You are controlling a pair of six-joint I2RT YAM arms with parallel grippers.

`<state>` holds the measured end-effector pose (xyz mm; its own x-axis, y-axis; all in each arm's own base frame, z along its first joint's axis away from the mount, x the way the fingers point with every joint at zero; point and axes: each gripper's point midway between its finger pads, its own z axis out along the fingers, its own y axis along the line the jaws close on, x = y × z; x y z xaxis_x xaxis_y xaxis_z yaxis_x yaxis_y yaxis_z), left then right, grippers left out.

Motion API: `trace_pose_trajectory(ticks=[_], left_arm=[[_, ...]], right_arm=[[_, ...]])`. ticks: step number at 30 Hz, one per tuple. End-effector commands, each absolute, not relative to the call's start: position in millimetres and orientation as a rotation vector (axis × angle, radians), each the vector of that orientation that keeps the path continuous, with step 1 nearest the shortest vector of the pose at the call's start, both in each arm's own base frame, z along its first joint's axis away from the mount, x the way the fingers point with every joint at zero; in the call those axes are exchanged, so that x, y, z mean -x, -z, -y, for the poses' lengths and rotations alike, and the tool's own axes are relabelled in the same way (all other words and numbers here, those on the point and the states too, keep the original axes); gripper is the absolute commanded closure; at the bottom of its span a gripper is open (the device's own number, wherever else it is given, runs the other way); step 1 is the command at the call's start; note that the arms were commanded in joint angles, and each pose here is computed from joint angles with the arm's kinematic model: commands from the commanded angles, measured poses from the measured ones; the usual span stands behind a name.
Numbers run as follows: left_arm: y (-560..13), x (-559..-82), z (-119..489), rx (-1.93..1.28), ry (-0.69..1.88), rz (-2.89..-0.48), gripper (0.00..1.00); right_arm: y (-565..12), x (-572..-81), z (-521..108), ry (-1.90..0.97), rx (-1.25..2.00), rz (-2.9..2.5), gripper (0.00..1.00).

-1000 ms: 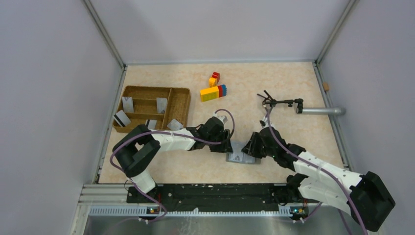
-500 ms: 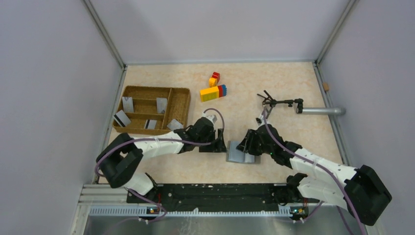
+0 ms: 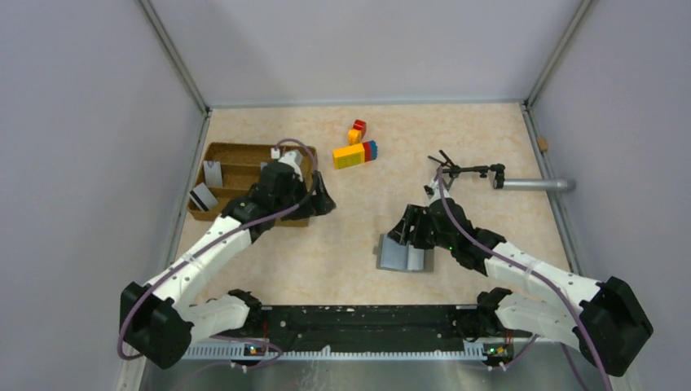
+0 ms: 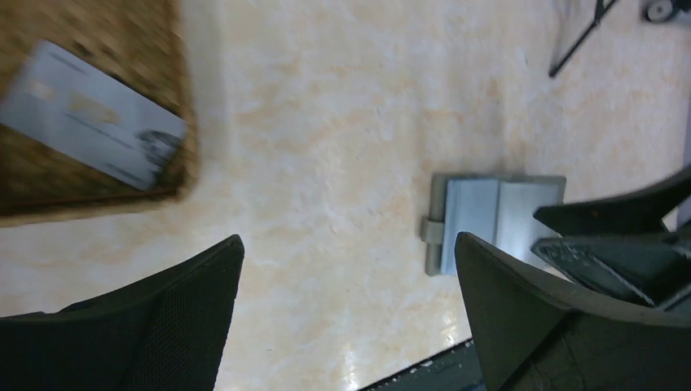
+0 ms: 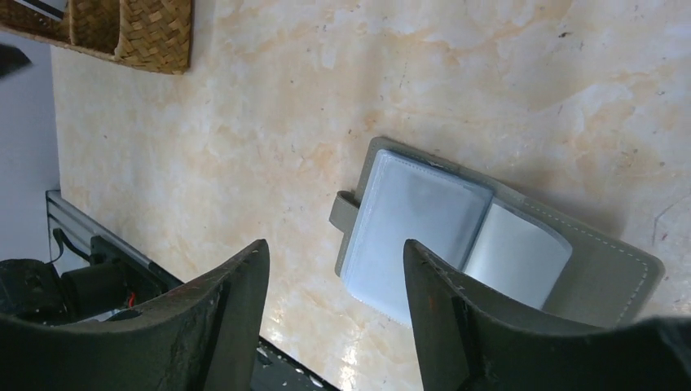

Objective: Put the credit cards into the card holder
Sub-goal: Turn over the card slot in the card holder, then pick up the credit card from the storage box.

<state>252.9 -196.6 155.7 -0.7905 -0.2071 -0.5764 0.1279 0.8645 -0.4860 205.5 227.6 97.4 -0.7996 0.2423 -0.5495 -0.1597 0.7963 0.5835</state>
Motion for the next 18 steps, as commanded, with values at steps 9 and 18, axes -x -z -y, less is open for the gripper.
trace_pose_trajectory(ticks=[9, 18], left_arm=[[-185.7, -353.2, 53.9, 0.239, 0.237, -2.33, 0.01], [-164.0, -420.2, 18.2, 0.412, 0.14, -2.339, 0.01]], right_arm=[[-132.6, -209.7, -215.9, -0.809, 0.002, -2.211, 0.28], [-122.0, -208.2, -214.9, -0.794, 0.054, -2.232, 0.26]])
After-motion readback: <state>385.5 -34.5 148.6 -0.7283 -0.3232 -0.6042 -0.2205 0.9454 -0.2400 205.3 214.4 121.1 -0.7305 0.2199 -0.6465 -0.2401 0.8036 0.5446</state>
